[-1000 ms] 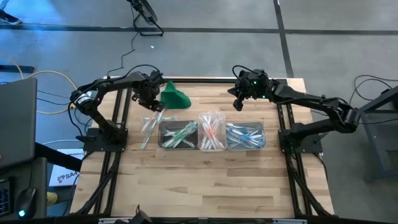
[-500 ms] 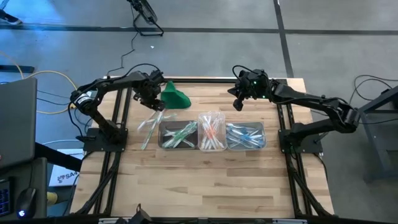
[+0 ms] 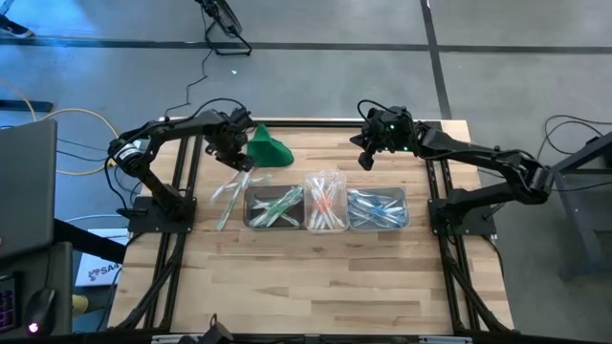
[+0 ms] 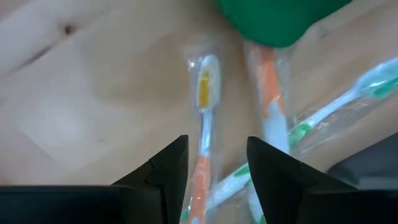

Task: Pick & Place Toothbrushes
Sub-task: Put the orange toothbrush into the transparent bin

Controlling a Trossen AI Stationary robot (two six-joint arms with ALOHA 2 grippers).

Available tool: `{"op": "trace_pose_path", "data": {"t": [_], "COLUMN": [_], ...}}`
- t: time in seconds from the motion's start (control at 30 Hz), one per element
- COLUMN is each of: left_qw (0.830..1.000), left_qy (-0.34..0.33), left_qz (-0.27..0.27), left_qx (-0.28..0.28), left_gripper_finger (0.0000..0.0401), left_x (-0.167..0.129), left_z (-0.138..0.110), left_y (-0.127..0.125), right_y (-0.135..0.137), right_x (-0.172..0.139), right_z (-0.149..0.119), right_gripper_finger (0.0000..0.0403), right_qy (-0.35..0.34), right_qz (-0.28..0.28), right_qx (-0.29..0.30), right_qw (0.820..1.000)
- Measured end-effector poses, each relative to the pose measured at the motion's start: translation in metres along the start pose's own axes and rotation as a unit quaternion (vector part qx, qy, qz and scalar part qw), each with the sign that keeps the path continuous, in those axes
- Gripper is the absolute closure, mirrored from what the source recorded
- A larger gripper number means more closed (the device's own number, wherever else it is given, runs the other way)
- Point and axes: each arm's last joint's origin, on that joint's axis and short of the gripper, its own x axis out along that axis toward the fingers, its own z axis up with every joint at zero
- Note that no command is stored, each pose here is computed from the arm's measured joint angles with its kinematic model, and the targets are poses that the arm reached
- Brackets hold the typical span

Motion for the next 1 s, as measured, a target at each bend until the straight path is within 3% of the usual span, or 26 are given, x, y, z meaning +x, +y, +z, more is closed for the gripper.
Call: {"op": "trace_pose_path", "data": {"t": [0.5,1.0], "left_qw": [1.0,1.0], "left_qy": [0.013,0.012], "left_qz": [-0.001,0.001], "left_qx": [-0.02,-0.027], "left_gripper_finger": [0.0242,0.0248], "left_x": [0.028,0.029], "left_z": [-0.016,-0.017], "left_y": [0.007,0.008], "right_y": [0.0,0.0], "right_x": [0.0,0.0], "right_z": [0.0,0.0], "right_gripper_finger": [0.0401,0.0401], "right_qy": [0.0,0.0], "right_qz": [0.0,0.0], "right_qx": [0.001,0.001], "right_qw": [1.0,1.0]}}
